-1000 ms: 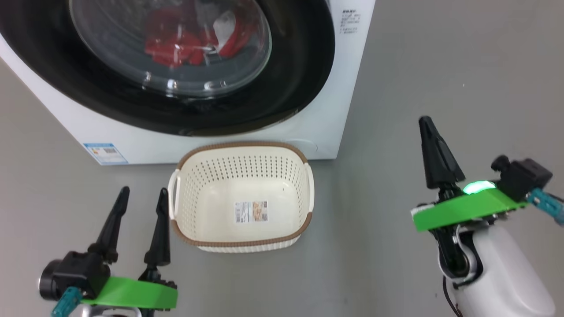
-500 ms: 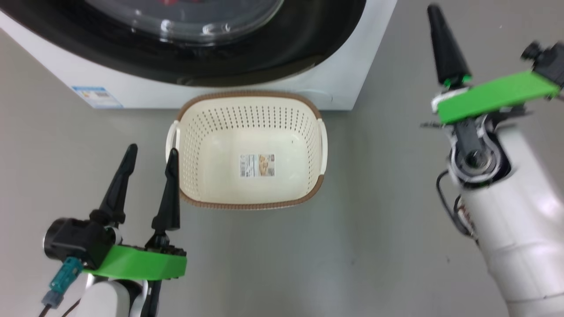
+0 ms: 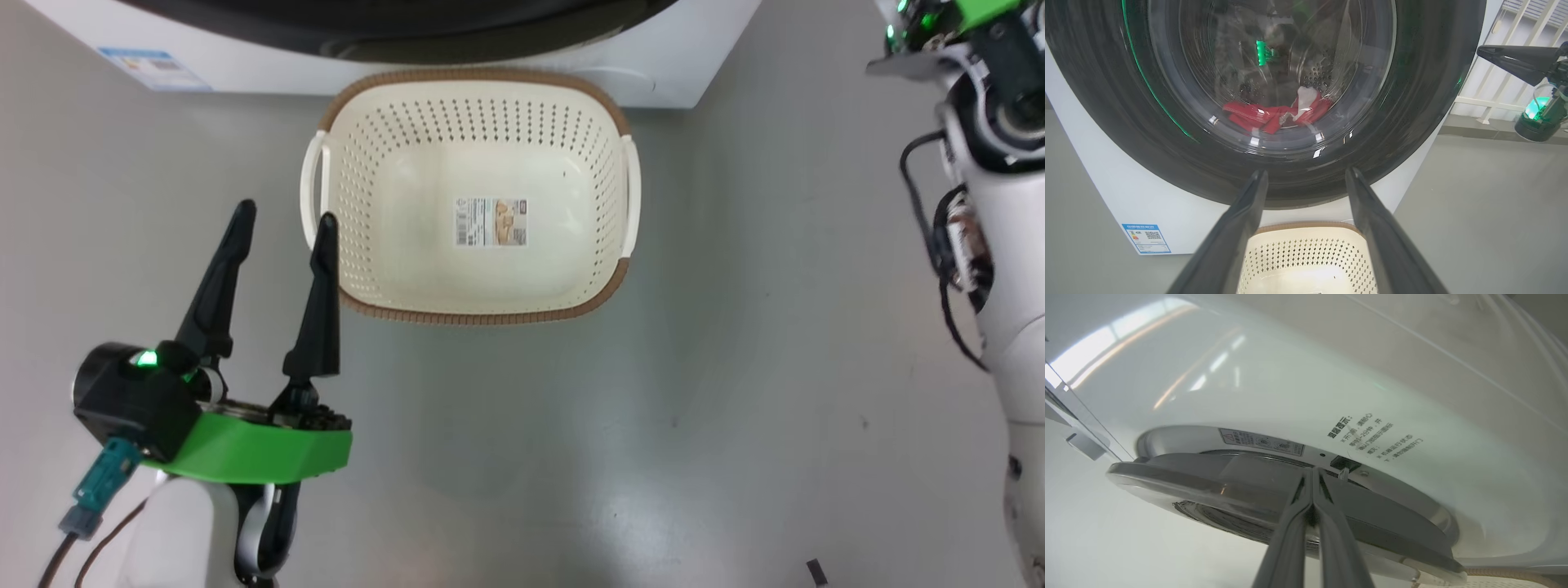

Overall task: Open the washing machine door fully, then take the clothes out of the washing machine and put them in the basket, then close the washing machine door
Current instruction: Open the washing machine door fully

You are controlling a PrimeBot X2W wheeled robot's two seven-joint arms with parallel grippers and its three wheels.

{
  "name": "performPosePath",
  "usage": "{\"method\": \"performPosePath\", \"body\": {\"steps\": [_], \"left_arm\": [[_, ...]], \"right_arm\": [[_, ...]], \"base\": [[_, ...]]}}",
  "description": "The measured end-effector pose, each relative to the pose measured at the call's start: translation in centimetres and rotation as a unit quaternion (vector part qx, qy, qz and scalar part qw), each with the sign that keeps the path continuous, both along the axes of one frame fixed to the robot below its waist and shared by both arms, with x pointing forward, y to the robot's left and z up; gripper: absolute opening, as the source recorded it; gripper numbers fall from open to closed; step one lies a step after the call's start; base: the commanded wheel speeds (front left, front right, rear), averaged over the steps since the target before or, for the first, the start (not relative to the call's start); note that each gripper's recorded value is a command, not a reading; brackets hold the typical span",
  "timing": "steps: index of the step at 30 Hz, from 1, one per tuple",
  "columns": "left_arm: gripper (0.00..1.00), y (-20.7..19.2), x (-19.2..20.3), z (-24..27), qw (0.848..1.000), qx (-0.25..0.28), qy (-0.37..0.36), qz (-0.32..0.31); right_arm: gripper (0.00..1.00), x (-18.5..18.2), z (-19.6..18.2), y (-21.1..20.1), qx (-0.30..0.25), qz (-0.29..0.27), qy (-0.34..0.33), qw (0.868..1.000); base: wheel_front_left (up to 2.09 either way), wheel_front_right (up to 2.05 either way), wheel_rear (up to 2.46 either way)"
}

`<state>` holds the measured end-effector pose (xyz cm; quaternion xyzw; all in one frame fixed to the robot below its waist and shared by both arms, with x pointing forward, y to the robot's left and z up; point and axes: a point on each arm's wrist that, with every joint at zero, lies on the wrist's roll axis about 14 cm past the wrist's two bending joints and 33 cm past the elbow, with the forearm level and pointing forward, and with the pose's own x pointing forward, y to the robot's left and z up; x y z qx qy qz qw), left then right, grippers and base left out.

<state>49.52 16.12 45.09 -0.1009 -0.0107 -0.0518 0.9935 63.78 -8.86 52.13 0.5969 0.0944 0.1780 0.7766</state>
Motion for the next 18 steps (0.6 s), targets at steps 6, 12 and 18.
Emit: {"method": "performPosePath", "body": {"steps": [6, 12, 18], "left_arm": [[1.00, 0.3, 0.8, -1.8, 1.000, 0.008, 0.015, -0.001], [1.00, -0.2, 1.2, -4.1, 0.999, 0.012, 0.040, -0.012], [1.00, -0.5, 2.0, -5.2, 0.999, 0.012, 0.046, -0.019]], "right_arm": [[0.00, 1.5, -0.6, 1.8, 0.015, 0.066, 0.008, 0.998], [0.00, 2.8, -1.3, 2.8, 0.011, 0.099, 0.008, 0.995], [0.00, 3.7, -2.2, 3.5, -0.004, 0.122, 0.009, 0.992]], "base": [[0.00, 0.00, 0.00], [0.00, 0.00, 0.00], [0.00, 0.00, 0.00]]}}
